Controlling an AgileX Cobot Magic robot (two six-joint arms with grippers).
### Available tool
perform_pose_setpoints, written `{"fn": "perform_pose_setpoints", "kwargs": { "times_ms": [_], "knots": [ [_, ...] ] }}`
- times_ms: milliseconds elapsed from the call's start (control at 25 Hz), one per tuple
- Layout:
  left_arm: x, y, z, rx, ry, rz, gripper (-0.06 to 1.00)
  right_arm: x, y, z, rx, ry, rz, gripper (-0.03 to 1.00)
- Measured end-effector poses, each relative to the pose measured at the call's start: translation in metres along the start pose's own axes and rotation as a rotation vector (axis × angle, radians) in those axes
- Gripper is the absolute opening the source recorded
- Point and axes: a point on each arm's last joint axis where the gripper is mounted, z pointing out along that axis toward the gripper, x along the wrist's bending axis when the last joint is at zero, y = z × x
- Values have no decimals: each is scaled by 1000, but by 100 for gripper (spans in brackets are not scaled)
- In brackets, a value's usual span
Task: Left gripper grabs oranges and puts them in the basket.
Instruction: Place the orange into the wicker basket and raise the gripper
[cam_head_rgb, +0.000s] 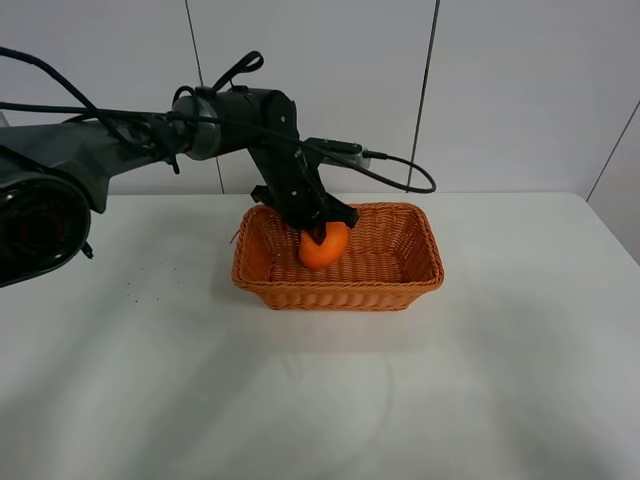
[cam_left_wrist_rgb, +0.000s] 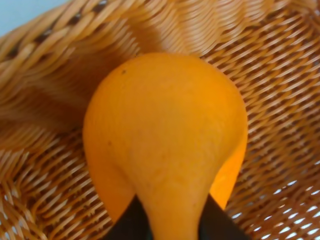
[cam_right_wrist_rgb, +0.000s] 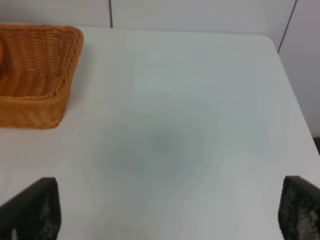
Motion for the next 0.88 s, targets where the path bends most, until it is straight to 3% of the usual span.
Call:
{"fn": "perform_pose_setpoints", "kwargs": {
  "times_ms": [160, 200, 240, 280, 400, 600, 880],
  "knots": [
    [0, -3, 7, 31, 0, -1, 23, 0, 0, 0, 0, 0, 0, 69],
    [0, -3, 8, 33, 0, -1, 30, 0, 0, 0, 0, 0, 0, 69],
    [0, -4, 8, 34, 0, -1, 50, 0, 0, 0, 0, 0, 0, 69],
    [0, -4, 7, 40, -1, -1, 62, 0, 0, 0, 0, 0, 0, 69],
    [0, -7, 7, 72, -2, 0, 85, 0, 0, 0, 0, 0, 0, 69],
    [-1, -8, -4, 93, -6, 22, 91, 0, 0, 0, 0, 0, 0, 69],
    [-5, 14, -69, 19, -11, 60, 92, 0, 0, 0, 0, 0, 0, 69]
  ]
}}
